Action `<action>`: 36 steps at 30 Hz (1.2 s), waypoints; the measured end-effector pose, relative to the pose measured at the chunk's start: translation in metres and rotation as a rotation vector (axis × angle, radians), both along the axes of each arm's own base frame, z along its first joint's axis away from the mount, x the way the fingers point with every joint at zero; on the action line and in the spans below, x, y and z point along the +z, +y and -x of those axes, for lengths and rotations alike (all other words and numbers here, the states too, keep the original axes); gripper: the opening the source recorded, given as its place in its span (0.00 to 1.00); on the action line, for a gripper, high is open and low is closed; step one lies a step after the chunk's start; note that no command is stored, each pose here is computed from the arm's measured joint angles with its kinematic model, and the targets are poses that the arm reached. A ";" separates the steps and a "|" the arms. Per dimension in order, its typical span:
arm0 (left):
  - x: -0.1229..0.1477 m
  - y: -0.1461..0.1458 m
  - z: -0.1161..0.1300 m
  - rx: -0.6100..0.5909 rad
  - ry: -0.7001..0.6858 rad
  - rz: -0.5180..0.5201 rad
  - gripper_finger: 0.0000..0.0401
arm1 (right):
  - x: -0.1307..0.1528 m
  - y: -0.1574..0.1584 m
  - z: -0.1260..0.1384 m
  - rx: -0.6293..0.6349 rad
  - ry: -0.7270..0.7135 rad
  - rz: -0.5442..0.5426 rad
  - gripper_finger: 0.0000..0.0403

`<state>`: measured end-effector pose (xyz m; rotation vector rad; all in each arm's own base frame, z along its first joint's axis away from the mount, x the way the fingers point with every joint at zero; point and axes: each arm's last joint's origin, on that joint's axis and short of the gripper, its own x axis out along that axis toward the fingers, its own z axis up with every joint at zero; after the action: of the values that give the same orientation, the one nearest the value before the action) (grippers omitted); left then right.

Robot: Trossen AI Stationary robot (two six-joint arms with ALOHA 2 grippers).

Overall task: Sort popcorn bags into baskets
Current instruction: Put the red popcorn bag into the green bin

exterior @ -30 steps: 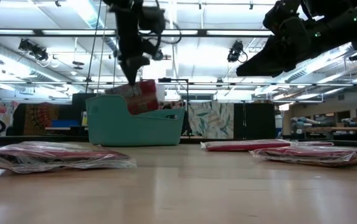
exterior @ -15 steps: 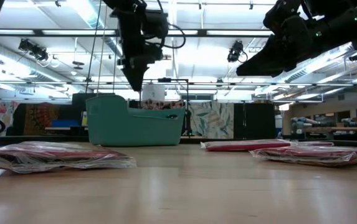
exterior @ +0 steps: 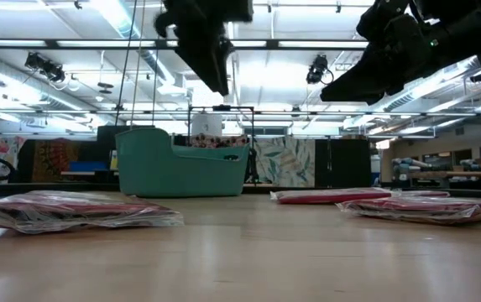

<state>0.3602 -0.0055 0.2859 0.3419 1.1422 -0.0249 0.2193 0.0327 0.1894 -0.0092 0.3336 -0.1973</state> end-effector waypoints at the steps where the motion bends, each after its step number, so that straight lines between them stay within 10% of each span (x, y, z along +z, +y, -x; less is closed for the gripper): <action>1: -0.001 -0.011 0.001 -0.018 0.006 0.005 0.43 | 0.000 0.000 0.000 0.002 0.000 0.000 0.28; 16: -0.062 -0.126 0.049 -0.184 0.149 -0.031 0.43 | -0.007 0.002 -0.003 0.001 0.027 -0.010 0.28; 36: -0.078 -0.111 0.092 -0.173 -0.080 -0.132 0.30 | -0.038 0.021 -0.058 -0.075 0.826 0.255 0.41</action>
<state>0.2679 -0.1170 0.2079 0.5537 1.0348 -0.0870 0.2772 0.0533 0.1518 -0.3372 1.1307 -0.3047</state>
